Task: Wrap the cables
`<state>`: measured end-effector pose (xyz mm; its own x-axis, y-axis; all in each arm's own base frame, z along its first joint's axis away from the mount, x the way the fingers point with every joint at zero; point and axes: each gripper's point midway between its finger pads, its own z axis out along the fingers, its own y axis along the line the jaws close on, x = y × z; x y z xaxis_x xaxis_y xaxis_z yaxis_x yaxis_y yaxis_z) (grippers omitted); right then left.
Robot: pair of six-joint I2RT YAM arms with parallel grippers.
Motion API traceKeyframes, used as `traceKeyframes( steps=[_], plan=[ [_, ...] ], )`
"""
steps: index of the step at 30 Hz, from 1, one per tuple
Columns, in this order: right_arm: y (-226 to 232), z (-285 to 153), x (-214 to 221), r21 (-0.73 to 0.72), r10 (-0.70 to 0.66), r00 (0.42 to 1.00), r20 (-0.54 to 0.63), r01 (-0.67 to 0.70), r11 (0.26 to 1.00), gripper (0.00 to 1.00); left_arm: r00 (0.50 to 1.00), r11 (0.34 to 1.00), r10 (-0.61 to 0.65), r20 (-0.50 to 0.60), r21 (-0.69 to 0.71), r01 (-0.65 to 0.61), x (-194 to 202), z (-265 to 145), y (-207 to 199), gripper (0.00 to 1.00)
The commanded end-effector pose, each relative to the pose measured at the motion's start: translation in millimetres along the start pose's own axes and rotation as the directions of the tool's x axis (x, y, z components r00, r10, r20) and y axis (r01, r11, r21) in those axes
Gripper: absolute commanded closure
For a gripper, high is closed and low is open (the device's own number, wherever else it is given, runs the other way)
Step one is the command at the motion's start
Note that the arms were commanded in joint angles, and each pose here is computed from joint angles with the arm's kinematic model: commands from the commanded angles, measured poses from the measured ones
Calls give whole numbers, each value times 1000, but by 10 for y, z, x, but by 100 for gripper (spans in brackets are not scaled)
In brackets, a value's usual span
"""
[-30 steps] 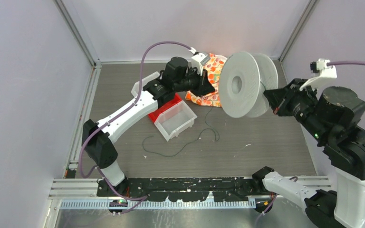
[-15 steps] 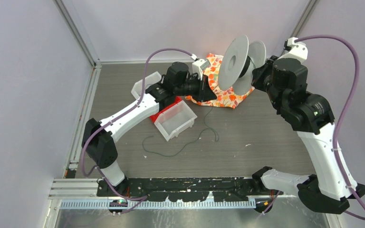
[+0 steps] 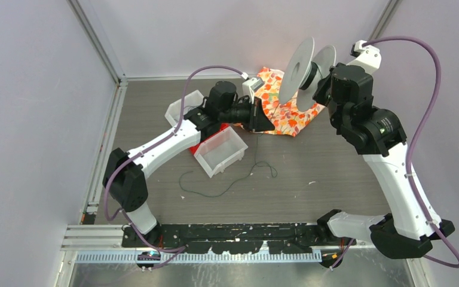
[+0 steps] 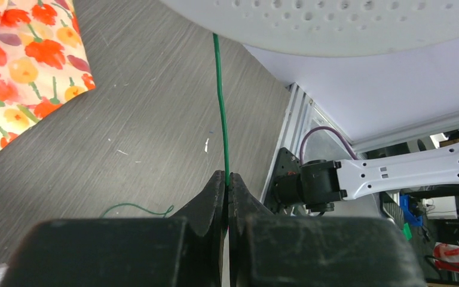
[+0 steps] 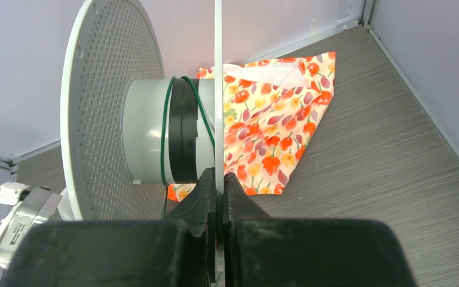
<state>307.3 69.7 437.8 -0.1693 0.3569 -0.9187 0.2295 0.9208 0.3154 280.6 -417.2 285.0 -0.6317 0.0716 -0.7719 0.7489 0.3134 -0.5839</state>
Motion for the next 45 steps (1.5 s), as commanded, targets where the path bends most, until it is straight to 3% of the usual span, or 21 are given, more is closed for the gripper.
traceKeyframes(
  steps=[1,4,6,10,18,29,32,40,45],
  plan=[
    [52,19,-414,11,90,985,148,-93,996,100,998,994,35,50,99,-39,-210,-158,-365,95],
    [48,122,-300,44,41,992,121,-47,998,99,997,990,30,65,134,-39,-267,-213,-480,93],
    [60,218,-194,68,4,996,91,-11,998,100,996,985,31,82,167,-44,-330,-264,-593,99],
    [112,376,77,82,-109,994,-10,109,991,100,991,980,59,117,185,-80,-492,-375,-770,100],
    [211,373,755,-25,-372,889,-267,380,925,100,984,971,140,114,176,-159,-709,-515,-966,99],
    [175,-230,1082,-281,-434,799,-417,340,897,100,958,948,264,109,151,-279,-864,-657,-1084,98],
    [135,-334,1072,-296,-421,805,-419,317,901,100,951,941,287,117,149,-303,-855,-667,-1078,91],
    [40,-463,651,-215,-292,906,-308,232,949,100,911,917,321,260,157,-368,-901,-821,-1199,43],
    [62,-630,177,-222,-193,964,-181,151,963,99,856,924,351,380,8,-382,-1058,-1130,-1107,34]
  ],
)
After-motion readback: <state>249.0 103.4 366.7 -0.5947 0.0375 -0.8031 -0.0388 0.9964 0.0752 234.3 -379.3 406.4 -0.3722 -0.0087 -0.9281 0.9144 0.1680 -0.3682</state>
